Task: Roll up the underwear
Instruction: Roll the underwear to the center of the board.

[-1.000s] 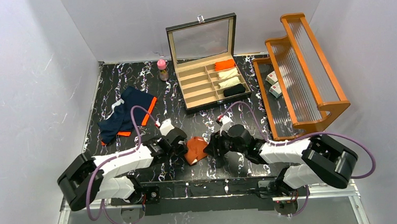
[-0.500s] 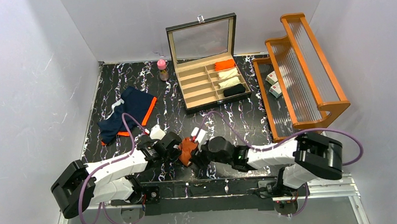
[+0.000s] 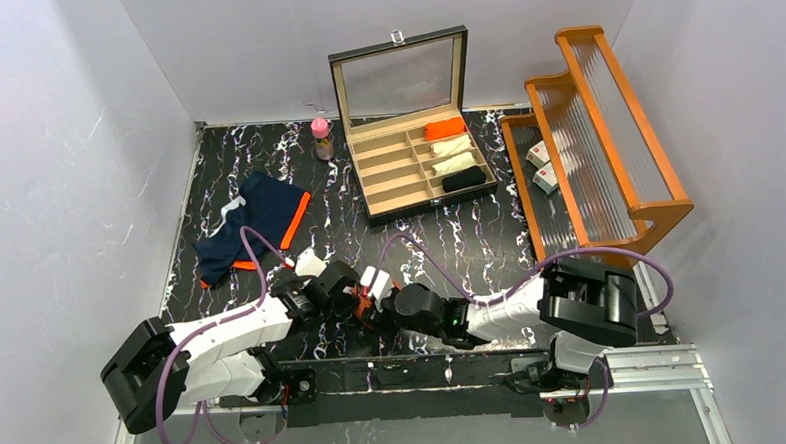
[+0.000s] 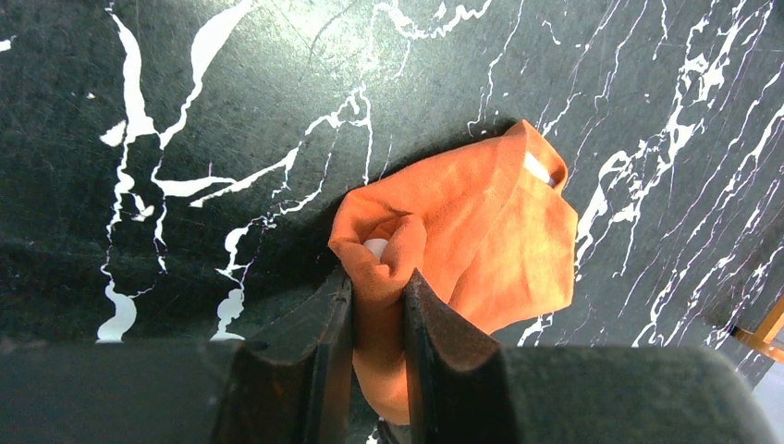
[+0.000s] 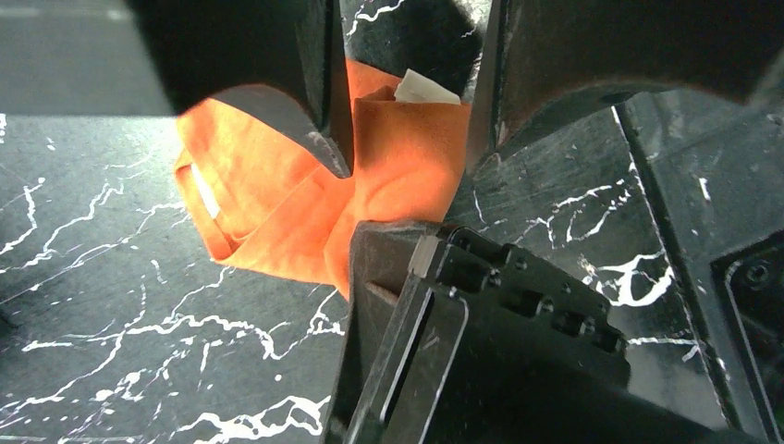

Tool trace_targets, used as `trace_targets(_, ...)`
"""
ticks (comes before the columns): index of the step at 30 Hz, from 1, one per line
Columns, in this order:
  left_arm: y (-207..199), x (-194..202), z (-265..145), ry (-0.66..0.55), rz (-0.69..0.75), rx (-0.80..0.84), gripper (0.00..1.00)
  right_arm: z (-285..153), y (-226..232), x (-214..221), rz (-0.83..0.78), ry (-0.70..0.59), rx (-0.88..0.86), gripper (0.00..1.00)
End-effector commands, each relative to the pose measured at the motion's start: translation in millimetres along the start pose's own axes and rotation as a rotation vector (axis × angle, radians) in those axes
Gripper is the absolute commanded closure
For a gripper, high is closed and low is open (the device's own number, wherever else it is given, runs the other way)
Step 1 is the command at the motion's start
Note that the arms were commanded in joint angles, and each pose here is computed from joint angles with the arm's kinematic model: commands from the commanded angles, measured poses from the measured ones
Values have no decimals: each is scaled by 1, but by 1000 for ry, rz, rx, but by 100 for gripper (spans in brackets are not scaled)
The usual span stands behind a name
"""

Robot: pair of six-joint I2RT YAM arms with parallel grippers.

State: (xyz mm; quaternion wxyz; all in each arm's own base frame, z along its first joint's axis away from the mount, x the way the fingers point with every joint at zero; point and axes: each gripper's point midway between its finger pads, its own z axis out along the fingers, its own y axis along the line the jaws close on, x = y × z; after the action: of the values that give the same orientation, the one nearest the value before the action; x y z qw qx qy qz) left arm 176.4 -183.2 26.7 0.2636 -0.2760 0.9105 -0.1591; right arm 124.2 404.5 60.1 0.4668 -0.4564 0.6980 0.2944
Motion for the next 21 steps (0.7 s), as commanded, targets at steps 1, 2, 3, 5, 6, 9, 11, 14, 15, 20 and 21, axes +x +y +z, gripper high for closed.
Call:
trace_targets(1, 18, 1, -2, -3, 20, -59, 100, 11, 8, -7, -13, -32, -23, 48)
trace_targets(2, 18, 1, -2, -5, 17, -56, 100, 12, 8, 3, -6, -6, -22, 48)
trace_targets(3, 18, 1, -2, -4, 15, -55, 100, 10, 9, 15, 6, 21, -21, 49)
trace_targets(5, 17, 1, -3, -4, 11, -51, 100, 6, 7, 31, 25, 45, -12, 55)
trace_targets(6, 18, 1, -3, -4, 9, -51, 100, 3, 6, 35, 40, 47, -7, 62)
trace_targets(9, 19, 1, -3, -7, 3, -46, 100, -4, 1, 46, 78, 55, 22, 78)
trace_targets(11, 17, -1, -4, -12, -2, -33, 97, -9, 3, 51, 103, 61, 11, 85)
trace_targets(14, 13, -5, -8, -29, -10, 3, 74, -13, 12, 58, 154, 71, -47, 92)
trace_targets(15, 10, -8, -10, -39, -15, 18, 63, -14, 15, 59, 180, 74, -68, 93)
trace_targets(20, 0, -18, -19, -73, -30, 78, 36, -24, 18, 63, 414, 57, -147, 95)
trace_targets(21, -1, -19, -21, -75, -29, 88, 34, -27, 16, 62, 473, 47, -163, 96)
